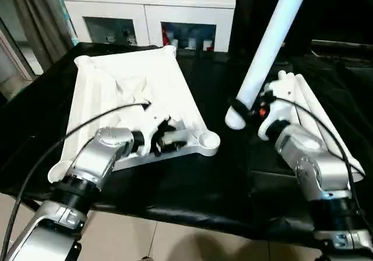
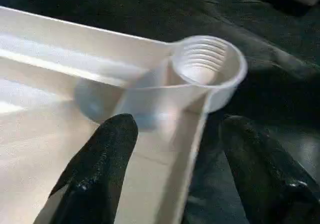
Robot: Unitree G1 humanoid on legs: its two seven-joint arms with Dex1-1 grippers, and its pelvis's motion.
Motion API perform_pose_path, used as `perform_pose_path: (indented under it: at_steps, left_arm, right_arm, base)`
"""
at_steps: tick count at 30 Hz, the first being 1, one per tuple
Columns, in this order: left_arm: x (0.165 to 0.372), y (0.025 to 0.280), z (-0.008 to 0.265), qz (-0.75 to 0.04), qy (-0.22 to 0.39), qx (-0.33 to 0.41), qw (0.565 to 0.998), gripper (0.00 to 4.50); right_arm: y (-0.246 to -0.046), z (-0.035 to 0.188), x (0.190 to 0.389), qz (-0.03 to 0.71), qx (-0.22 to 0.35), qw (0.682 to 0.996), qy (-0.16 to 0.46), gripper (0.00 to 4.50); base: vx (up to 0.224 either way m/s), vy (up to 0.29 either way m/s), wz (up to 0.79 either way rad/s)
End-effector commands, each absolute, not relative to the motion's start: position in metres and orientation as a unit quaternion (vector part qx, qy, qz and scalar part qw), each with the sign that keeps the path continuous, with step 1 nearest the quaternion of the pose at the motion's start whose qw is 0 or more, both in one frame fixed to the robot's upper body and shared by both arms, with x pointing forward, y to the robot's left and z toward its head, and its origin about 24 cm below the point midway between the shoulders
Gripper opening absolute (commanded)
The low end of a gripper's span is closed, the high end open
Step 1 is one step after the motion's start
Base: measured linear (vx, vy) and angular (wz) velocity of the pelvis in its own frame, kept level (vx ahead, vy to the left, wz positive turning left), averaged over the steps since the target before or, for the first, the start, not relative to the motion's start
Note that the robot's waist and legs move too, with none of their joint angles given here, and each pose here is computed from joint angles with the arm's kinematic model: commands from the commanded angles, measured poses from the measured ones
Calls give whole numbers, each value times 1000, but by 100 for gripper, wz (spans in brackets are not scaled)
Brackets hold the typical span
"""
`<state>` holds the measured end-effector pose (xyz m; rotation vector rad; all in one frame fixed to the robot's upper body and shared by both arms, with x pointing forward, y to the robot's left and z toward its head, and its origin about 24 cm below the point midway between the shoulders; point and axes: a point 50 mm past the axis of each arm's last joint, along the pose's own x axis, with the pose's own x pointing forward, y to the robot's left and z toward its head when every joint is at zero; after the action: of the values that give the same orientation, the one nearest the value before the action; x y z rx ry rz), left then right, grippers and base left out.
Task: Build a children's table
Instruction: Insert table leg to table base
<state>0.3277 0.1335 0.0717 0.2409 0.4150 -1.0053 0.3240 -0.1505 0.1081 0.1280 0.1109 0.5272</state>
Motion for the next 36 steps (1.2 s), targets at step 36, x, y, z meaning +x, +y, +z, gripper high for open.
perform_pose_path:
  at_steps: [36]
  left_arm:
    - [302, 144, 98, -217, -10, 25, 976, 280]
  right_arm:
    - [-137, 101, 289, 261, 45, 963, 37, 190]
  base:
    - [0, 0, 0]
